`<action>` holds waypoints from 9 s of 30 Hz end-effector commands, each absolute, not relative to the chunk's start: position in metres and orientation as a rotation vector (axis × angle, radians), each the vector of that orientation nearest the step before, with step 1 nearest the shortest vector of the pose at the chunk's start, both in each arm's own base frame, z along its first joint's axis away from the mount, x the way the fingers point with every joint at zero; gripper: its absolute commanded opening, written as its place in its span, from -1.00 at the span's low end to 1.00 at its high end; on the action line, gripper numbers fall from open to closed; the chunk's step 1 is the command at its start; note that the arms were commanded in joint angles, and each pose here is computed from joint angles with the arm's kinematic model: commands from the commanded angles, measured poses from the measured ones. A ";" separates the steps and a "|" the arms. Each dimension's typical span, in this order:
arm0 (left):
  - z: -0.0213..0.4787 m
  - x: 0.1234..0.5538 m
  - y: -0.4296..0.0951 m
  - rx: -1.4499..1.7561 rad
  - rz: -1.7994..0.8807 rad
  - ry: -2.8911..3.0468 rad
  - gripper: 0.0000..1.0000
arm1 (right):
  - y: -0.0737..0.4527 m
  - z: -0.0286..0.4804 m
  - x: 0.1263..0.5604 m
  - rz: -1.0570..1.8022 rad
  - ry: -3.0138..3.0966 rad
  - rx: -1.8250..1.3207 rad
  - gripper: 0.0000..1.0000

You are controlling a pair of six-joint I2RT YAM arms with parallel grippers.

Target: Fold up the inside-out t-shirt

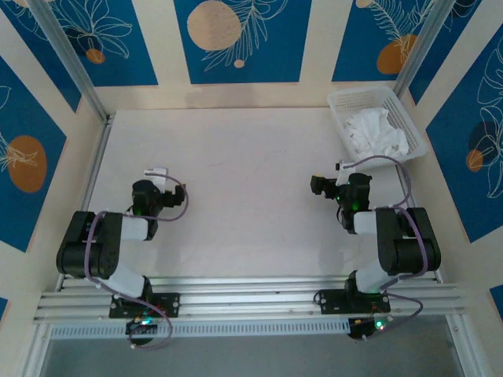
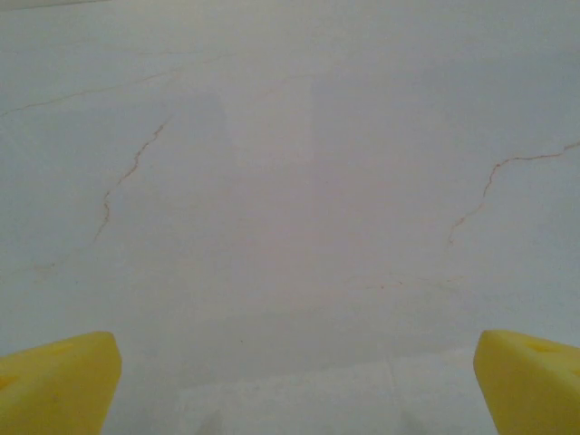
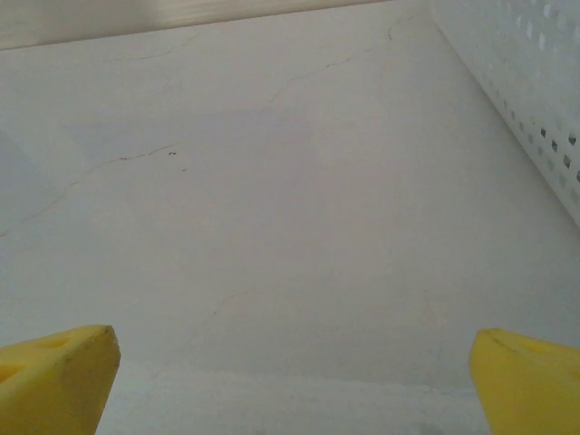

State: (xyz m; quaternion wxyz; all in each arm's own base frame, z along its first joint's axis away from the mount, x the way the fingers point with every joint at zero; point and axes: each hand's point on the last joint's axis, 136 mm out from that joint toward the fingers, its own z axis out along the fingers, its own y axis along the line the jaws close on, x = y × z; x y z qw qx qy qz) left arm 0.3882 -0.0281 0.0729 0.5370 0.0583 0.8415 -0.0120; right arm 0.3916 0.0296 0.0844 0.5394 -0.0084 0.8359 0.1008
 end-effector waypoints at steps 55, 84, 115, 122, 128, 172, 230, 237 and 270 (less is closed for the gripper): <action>0.207 0.323 -0.097 0.177 -0.534 2.050 1.00 | -0.118 0.151 0.621 0.457 2.284 0.947 -1.00; 0.289 0.284 -0.104 0.012 -0.734 1.970 0.69 | 0.187 0.552 0.351 1.124 1.737 -0.258 -1.00; 0.076 0.126 -0.185 0.236 -0.516 2.755 0.39 | 0.152 0.075 0.228 0.550 2.875 0.230 0.09; 0.058 0.132 -0.205 0.181 -0.597 2.784 0.05 | 0.165 0.070 0.256 0.459 2.895 0.206 -1.00; 0.043 0.134 -0.206 0.075 -0.629 2.833 -0.63 | 0.140 0.135 0.267 0.588 2.641 0.392 -1.00; 0.040 0.136 -0.238 -0.131 -1.097 2.861 -0.49 | 0.164 0.158 0.268 0.772 2.584 0.310 -1.00; 0.111 0.300 -0.112 -0.434 -0.633 2.622 -0.42 | 0.021 0.173 0.287 0.683 2.446 0.832 -1.00; 0.082 0.311 -0.137 -0.430 -0.846 2.614 -0.24 | 0.028 0.172 0.283 0.709 2.452 0.811 -1.00; 0.386 0.321 -0.073 -0.268 -0.591 1.961 -1.00 | -0.005 0.405 0.248 0.568 1.896 0.735 -1.00</action>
